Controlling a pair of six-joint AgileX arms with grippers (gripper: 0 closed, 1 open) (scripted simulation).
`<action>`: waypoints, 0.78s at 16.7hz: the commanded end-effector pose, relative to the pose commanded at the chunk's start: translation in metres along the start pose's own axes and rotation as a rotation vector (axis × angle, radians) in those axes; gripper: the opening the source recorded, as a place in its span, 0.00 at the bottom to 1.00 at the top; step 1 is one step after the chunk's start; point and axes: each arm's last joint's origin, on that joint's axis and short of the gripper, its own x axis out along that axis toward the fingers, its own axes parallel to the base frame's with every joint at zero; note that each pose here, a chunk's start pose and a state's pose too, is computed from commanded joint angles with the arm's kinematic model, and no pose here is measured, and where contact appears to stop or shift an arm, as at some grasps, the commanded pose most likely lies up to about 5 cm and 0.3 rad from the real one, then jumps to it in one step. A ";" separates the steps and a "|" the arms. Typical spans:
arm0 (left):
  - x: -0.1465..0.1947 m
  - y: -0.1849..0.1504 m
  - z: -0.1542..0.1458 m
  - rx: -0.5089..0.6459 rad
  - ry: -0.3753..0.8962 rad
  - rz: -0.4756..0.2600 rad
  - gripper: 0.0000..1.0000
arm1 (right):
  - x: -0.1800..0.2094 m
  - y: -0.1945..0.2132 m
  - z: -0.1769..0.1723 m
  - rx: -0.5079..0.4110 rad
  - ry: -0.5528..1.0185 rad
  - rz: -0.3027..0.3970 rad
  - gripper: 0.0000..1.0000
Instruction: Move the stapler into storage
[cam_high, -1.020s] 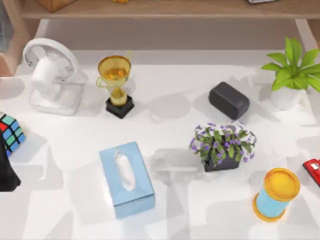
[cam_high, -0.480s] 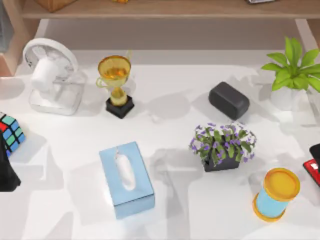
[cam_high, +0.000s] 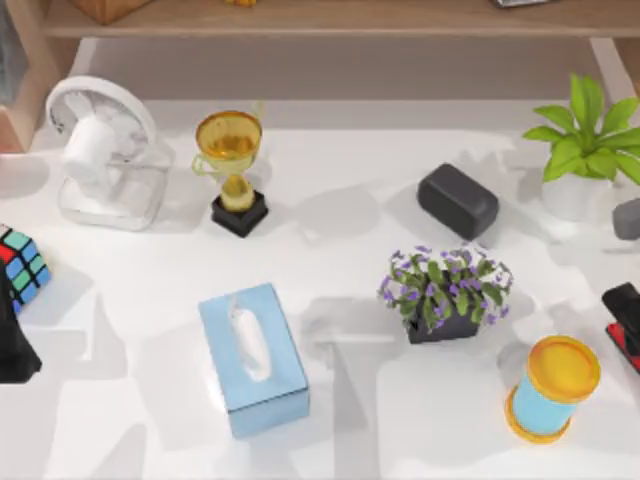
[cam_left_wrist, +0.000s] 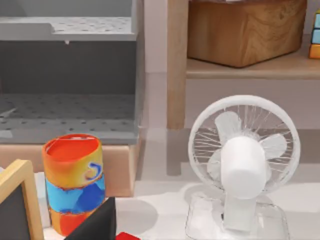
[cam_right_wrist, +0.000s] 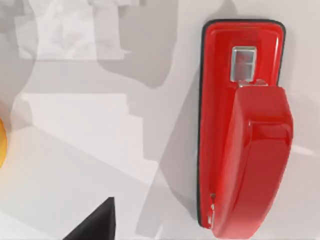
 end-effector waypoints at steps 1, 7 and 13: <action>0.000 0.000 0.000 0.000 0.000 0.000 1.00 | 0.000 0.000 0.000 0.000 0.000 0.000 1.00; 0.000 0.000 0.000 0.000 0.000 0.000 1.00 | 0.022 -0.013 0.000 0.003 -0.001 -0.004 1.00; 0.000 0.000 0.000 0.000 0.000 0.000 1.00 | 0.050 0.000 0.000 0.000 0.000 0.000 1.00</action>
